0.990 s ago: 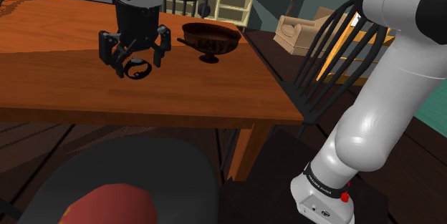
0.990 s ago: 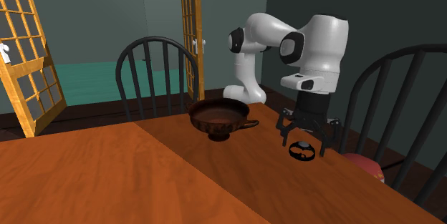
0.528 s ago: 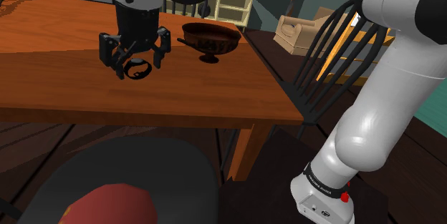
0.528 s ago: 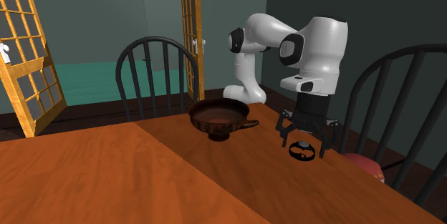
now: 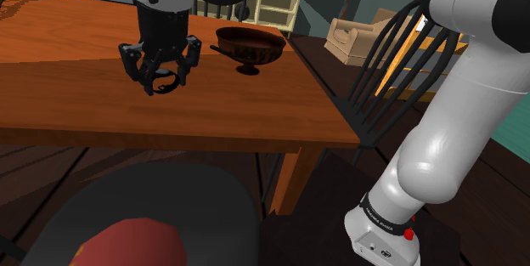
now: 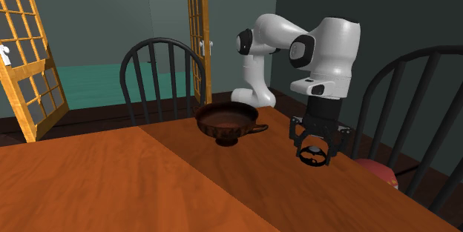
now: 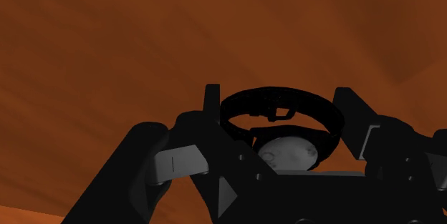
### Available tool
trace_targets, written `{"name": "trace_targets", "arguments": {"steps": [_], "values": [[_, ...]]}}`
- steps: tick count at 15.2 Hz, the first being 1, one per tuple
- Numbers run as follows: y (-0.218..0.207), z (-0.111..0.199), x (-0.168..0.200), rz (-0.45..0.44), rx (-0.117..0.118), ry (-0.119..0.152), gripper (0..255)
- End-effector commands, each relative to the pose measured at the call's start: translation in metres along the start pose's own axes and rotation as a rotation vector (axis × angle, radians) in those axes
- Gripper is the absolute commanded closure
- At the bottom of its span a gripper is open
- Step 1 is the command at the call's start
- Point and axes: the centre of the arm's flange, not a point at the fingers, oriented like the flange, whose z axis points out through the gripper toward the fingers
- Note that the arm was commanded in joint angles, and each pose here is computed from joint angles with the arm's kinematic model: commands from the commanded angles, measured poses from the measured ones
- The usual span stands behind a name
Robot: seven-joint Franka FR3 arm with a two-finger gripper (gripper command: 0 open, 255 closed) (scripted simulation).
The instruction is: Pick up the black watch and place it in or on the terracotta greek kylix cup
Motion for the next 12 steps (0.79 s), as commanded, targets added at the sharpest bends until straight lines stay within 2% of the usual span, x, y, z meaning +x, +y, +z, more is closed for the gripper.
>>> {"name": "trace_targets", "arguments": {"steps": [1, 12], "values": [[0.0, 0.0, 0.0, 0.0, 0.0, 0.0, 255], [0.002, -0.052, 0.01, 0.0, 0.0, 0.0, 255]]}}
